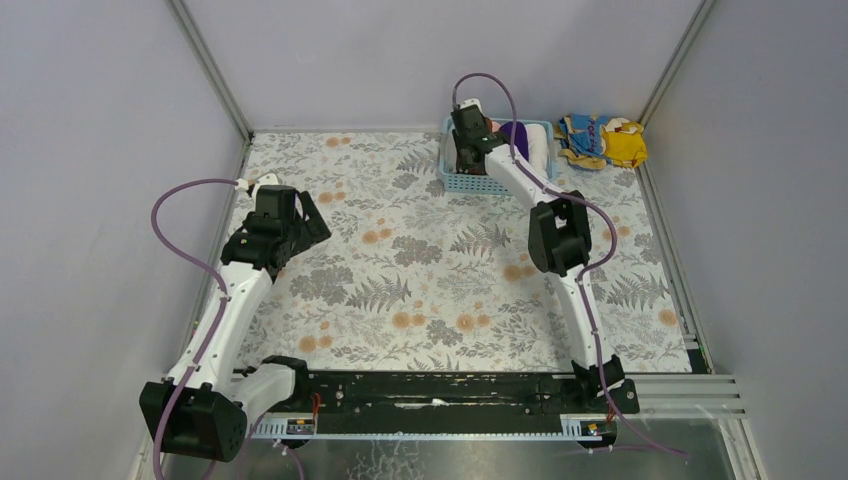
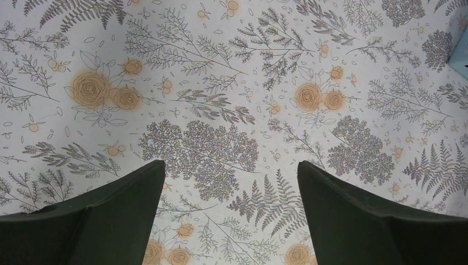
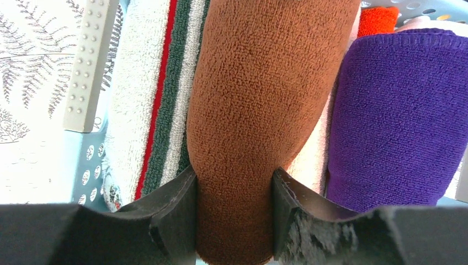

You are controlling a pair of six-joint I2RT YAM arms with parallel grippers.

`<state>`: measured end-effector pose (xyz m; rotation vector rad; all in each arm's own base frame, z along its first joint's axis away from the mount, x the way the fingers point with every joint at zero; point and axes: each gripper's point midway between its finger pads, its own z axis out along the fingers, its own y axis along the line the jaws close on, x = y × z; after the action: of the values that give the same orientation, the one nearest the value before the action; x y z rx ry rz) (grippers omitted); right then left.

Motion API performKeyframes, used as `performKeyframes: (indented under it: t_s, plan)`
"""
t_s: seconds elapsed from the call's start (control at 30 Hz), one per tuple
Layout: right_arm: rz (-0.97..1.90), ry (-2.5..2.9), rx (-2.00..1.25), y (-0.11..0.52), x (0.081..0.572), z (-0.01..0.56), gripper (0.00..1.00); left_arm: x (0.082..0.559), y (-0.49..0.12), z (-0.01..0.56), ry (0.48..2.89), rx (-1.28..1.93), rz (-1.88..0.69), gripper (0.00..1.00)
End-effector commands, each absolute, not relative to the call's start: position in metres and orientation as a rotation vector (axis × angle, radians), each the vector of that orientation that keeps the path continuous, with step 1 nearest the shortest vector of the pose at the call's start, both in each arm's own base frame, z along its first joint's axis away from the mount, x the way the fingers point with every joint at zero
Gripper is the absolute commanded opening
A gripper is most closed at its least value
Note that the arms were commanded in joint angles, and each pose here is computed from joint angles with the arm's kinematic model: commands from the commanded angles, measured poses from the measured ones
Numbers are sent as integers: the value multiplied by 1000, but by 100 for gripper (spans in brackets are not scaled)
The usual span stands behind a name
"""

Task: Roll the towels
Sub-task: Place the towel in the bin.

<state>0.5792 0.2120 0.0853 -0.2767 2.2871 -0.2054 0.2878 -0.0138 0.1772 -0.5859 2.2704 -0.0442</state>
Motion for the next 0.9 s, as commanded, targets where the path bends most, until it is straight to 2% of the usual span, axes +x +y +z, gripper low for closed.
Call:
performKeyframes:
  t_s: [0.0,0.2,0.4,0.53,0.67,0.87]
  plan:
    - [-55,2416,-253,227,553,56,23,292,-8,178,2244,-578,-23,90]
    - [-33,2322,-235,226,556,107,47,293,-8,180,2239,-578,-29,90]
    - [-56,2279,-222,220,557,129,67,292,-6,181,2233,-583,-25,91]
    - [-41,2261,-195,219,553,147,74,292,-6,182,2230,-584,-27,91]
    - [-9,2207,-160,212,539,187,79,292,-10,186,2222,-569,-58,92]
    - [-16,2095,-114,173,477,250,91,289,-23,209,2176,-520,-163,94]
